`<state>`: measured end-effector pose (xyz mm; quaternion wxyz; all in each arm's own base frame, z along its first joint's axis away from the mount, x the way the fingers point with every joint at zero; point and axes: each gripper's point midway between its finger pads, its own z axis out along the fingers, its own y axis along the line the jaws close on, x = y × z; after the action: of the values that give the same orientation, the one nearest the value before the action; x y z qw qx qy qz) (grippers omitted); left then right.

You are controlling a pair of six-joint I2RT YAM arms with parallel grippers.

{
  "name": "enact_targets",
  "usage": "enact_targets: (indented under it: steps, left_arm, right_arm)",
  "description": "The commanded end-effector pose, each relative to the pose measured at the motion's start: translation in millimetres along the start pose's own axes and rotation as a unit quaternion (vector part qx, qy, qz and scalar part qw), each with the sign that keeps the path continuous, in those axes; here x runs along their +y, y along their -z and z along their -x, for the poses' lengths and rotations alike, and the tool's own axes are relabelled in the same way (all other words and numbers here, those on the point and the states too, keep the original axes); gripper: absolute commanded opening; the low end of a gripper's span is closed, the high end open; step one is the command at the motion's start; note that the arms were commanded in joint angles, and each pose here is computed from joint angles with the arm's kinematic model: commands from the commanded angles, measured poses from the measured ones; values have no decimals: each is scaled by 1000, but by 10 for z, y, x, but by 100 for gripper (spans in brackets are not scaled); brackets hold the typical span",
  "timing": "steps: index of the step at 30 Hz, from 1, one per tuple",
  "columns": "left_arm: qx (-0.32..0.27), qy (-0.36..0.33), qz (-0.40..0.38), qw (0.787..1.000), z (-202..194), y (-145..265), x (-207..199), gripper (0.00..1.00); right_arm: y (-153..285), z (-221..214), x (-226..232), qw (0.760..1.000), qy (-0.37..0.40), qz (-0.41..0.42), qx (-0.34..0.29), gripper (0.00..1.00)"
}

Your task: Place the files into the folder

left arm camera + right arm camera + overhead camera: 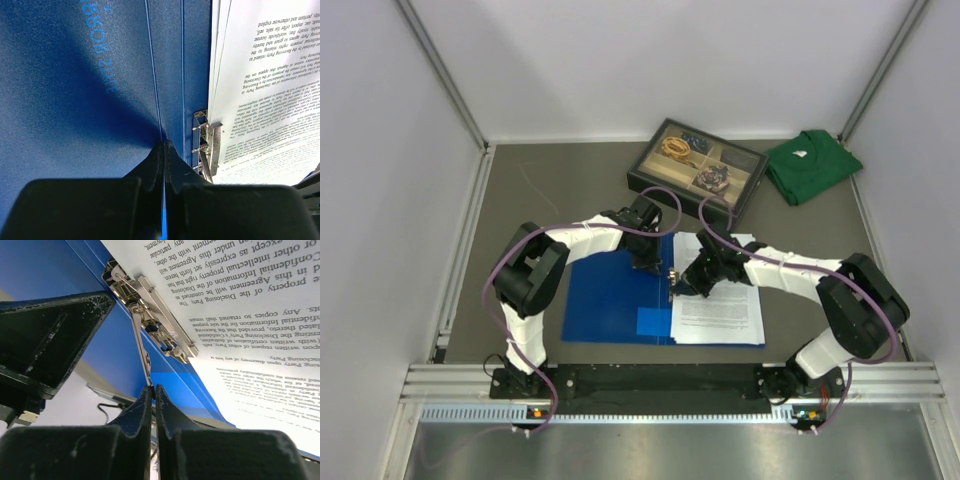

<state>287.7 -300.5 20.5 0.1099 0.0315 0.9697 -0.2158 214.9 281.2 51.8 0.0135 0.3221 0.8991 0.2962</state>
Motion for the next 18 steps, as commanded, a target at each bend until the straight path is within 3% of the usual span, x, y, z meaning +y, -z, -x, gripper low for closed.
enact_targets:
  steps: [1,18]
  left_arm:
    - [27,-13,86,996,-223,-221,498,0]
    - [24,-9,87,996,-188,-193,532,0]
  right_arm:
    - [-48,258,-503,991,44,-106,-66,0]
    - [-222,373,-854,977,93,-170,-82,0]
